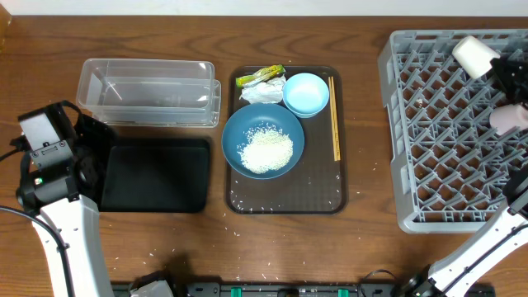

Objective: Sort waste into correct bins and load items into the dishwasher rack
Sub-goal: 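Carry the white cup to the rack and place it beside the pink cup, then move the right gripper to the light-blue saucer and grasp its rim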

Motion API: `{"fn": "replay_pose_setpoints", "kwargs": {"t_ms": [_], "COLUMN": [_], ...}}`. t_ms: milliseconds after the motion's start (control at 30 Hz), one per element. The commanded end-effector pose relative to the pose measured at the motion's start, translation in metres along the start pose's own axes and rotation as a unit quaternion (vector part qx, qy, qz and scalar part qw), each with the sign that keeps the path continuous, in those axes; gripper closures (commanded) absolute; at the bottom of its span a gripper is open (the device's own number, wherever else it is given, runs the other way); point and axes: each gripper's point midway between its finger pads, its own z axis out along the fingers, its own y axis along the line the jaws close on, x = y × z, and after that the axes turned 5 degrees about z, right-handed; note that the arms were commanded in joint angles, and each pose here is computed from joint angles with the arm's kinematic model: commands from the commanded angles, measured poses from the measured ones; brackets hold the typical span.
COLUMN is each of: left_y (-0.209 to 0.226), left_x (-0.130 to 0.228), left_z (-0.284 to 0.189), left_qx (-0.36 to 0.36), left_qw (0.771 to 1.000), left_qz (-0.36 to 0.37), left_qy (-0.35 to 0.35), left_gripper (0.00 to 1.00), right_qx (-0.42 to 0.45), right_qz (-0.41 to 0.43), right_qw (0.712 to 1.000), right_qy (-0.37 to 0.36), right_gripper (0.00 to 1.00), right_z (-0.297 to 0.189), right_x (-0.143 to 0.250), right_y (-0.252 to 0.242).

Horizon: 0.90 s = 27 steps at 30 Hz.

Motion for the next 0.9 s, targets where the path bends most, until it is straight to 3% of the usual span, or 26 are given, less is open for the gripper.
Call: {"fn": "replay_pose_setpoints", "kwargs": {"t_ms": [0,233,267,333,367,500,633,733,800,867], "left_y": [-0.001,-0.001,-0.001,-0.001,-0.001,-0.001,-0.001,-0.001,-0.001,-0.001], "left_x": [-0.009,-0.009,-0.009,-0.009,-0.009,-0.009,-0.009,-0.009,-0.009,-0.009], "left_z": [-0.006,-0.006,-0.006,-0.006,-0.006,-0.006,-0.006,-0.006,-0.006,-0.006], "left_qx": [-0.001,-0.001,-0.001,-0.001,-0.001,-0.001,-0.001,-0.001,-0.001,-0.001], "left_qw": [1.0,1.0,1.0,1.0,1.0,1.0,1.0,1.0,1.0,1.0], "left_qz": [-0.005,-0.005,-0.005,-0.005,-0.005,-0.005,-0.005,-0.005,-0.005,-0.005], "left_qy": [-0.015,-0.015,-0.015,-0.015,-0.015,-0.015,-0.015,-0.015,-0.015,-0.015], "left_gripper": [0.08,0.08,0.08,0.08,0.08,0.08,0.08,0.08,0.08,0.08], "right_qx": [0.043,0.119,0.125,0.133,0.136,0.152,0.206,0.254,0.261,0.244], "right_qz": [-0.016,-0.058,-0.07,-0.094,-0.105,-0.133,-0.141,-0.156,-0.191,-0.223], "right_qw": [0.998,0.984,0.981,0.975,0.972,0.962,0.947,0.935,0.935,0.94], "right_qy": [-0.052,-0.121,-0.132,-0.152,-0.16,-0.186,-0.205,-0.193,-0.148,-0.087], "right_gripper": [0.84,0.7,0.62,0.35,0.32,0.32,0.41,0.42,0.3,0.01], "right_z": [-0.03,-0.067,-0.072,-0.081,-0.084,-0.091,-0.09,-0.079,-0.057,-0.029], "right_x": [-0.018,-0.027,-0.028,-0.029,-0.029,-0.021,-0.012,0.004,0.026,0.054], "right_y": [0.012,0.07,0.084,0.11,0.121,0.159,0.166,0.163,0.167,0.172]}}
